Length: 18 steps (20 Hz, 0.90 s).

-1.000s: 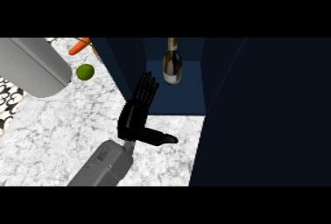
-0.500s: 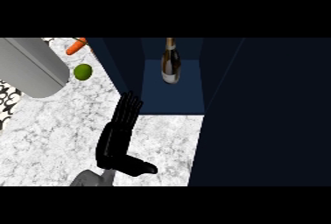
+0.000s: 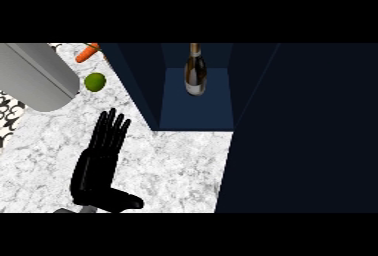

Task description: Pick up the wine, place it into the cabinet and close the cabinet

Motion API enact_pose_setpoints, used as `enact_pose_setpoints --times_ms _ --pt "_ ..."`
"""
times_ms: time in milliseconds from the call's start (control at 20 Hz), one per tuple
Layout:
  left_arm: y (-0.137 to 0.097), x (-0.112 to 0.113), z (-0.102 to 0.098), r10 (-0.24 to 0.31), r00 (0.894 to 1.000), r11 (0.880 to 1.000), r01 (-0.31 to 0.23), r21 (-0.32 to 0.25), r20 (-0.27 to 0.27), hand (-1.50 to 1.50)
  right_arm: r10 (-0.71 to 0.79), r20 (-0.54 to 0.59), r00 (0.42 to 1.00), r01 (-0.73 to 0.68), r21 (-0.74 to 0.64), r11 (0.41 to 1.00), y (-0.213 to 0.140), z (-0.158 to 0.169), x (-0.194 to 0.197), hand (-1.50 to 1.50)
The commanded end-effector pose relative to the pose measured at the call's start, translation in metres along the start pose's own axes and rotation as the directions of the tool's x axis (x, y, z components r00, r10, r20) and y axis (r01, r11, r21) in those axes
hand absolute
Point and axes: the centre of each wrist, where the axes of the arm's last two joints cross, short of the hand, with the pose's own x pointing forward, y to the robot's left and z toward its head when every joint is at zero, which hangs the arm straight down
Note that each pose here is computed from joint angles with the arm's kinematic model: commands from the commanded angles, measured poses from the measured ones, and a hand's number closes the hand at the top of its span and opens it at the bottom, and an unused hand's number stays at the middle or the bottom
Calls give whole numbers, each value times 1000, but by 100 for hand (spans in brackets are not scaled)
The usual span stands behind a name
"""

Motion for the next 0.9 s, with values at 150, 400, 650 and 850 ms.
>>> enact_pose_setpoints --times_ms 150,400,650,850 --pt "41 42 4 -59 997 998 57 35 43 -150 -158 38 987 149 181 972 9 14 47 150" --pt "64 56 21 -65 997 997 63 52 44 -150 -140 96 985 122 175 977 14 6 53 150" --pt "89 70 24 -84 995 996 82 37 52 -150 -150 86 985 133 177 975 16 1 58 150" --pt "98 82 19 -80 995 996 78 33 52 -150 -159 83 984 138 216 967 25 -9 47 150"
